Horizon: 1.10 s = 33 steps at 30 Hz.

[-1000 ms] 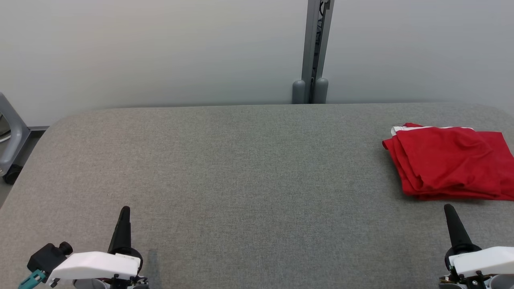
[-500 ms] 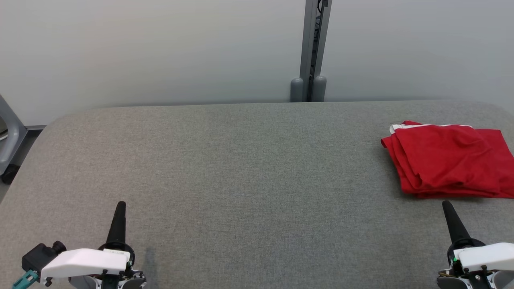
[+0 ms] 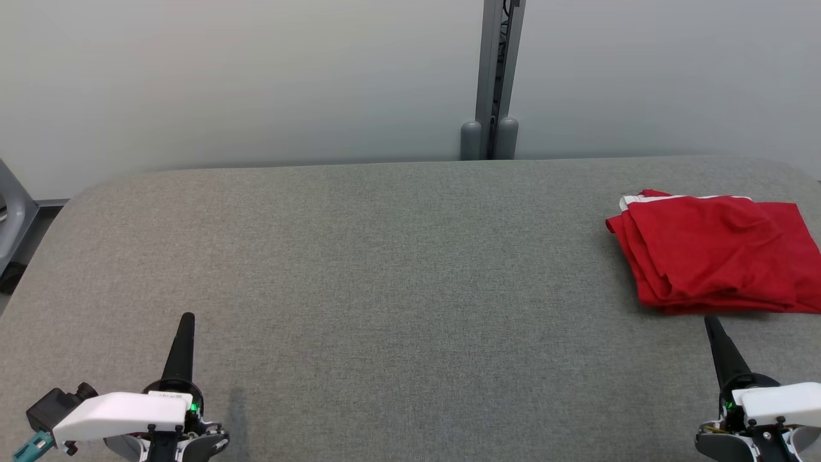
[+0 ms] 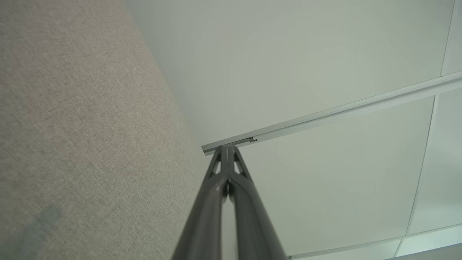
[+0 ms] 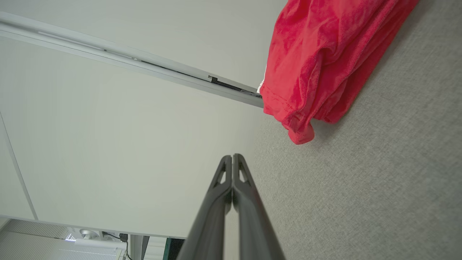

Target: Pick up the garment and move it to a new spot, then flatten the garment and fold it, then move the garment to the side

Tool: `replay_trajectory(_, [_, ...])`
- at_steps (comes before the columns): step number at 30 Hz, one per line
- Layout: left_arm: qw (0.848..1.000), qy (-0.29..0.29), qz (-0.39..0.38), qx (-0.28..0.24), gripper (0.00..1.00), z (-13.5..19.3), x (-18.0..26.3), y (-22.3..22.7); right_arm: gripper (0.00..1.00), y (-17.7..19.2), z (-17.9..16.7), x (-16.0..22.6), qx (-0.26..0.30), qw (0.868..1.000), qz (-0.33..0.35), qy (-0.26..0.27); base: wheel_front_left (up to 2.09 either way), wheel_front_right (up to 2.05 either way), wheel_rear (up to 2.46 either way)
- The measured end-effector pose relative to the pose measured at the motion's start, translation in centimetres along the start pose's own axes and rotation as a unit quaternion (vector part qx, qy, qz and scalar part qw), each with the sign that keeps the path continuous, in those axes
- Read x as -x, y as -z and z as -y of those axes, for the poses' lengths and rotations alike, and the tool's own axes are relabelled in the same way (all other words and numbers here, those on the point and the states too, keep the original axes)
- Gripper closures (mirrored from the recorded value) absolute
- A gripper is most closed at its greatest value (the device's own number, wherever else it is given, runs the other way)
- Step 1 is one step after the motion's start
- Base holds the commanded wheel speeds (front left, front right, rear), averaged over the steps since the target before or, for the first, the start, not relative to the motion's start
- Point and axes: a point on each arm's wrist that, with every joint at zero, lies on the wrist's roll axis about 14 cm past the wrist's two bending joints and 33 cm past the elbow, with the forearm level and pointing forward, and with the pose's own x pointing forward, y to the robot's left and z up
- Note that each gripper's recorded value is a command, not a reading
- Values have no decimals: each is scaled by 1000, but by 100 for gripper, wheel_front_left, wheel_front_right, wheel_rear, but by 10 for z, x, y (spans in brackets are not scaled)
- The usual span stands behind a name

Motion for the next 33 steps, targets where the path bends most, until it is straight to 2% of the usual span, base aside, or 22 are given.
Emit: replay_trajectory(33, [993, 32, -4, 118, 100, 14, -10, -6, 100, -5, -3, -7, -123, 992, 9, -8, 0, 0, 0])
